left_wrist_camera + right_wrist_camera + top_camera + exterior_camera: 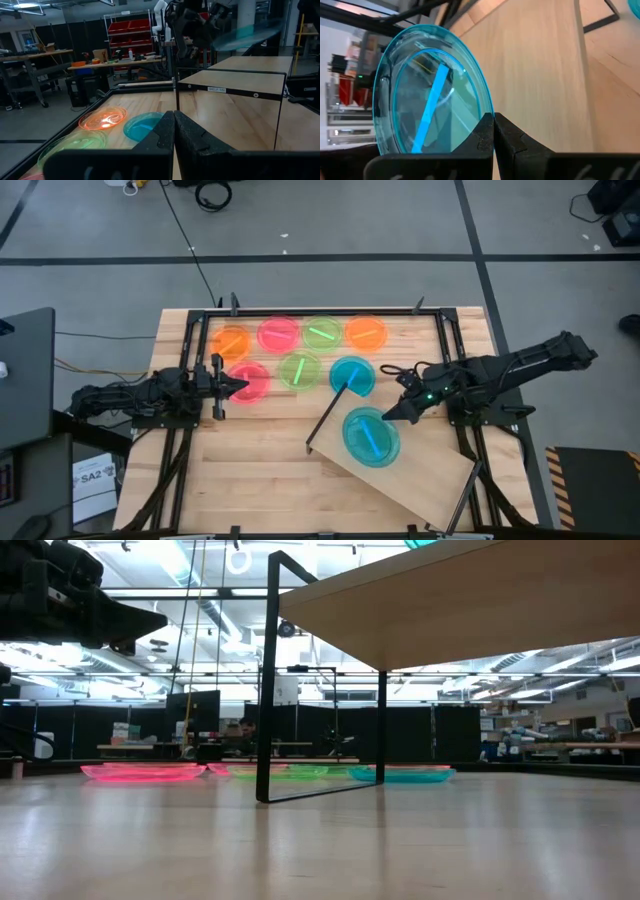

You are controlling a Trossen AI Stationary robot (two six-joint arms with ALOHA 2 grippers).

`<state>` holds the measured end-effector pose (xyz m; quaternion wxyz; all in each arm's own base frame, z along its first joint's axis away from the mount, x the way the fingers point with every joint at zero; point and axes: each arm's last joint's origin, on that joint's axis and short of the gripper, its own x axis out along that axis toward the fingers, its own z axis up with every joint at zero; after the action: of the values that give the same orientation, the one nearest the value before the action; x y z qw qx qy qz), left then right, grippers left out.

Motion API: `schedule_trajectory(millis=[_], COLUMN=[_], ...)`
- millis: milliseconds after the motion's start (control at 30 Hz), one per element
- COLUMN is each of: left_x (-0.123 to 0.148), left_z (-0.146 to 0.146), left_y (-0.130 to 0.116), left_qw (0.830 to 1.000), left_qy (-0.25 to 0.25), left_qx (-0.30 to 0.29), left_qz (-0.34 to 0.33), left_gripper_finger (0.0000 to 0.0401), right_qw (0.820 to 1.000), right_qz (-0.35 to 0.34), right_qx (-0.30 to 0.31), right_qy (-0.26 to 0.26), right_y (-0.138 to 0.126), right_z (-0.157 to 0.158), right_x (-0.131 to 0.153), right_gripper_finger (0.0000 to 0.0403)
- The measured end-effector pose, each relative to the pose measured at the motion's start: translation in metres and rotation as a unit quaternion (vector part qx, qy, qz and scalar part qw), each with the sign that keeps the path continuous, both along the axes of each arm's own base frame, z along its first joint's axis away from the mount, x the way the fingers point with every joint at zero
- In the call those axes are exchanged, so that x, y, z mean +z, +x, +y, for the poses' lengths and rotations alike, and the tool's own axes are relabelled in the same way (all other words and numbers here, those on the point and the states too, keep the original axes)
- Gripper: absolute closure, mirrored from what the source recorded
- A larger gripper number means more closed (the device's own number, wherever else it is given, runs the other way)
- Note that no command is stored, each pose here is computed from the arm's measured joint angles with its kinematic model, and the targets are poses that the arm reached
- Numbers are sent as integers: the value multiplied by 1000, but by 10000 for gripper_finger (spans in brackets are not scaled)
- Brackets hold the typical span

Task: Place and stack plates onto a shelf
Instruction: Put the top right transparent blue plate on the shelf

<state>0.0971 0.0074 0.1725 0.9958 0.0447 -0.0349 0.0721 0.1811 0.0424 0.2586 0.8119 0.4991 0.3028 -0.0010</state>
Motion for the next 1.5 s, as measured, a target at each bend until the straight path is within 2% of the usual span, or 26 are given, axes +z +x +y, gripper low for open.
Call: schedule_trajectory(millis=[367,700,1033,1500], left_x=[0,0,0,0], left_z=[0,0,0,0], left_y=[0,0,0,0], left_qw=[1000,1000,1000,1000], left_qy=[0,0,0,0], left_qx=[0,0,0,0], left_qz=[0,0,1,1], left_gripper_finger=[392,392,392,392], right_qw=[1000,997,996,993], right_qz=[9,-4,-7,-13], right_qx=[-9,-1,6,18], right_qy=[-26,-82,-92,-112], right_y=[4,4,4,4], right_z=[-1,-2,-2,-2], right_x=[-5,-6,-6,-6], right_gripper_finger=[396,395,392,364])
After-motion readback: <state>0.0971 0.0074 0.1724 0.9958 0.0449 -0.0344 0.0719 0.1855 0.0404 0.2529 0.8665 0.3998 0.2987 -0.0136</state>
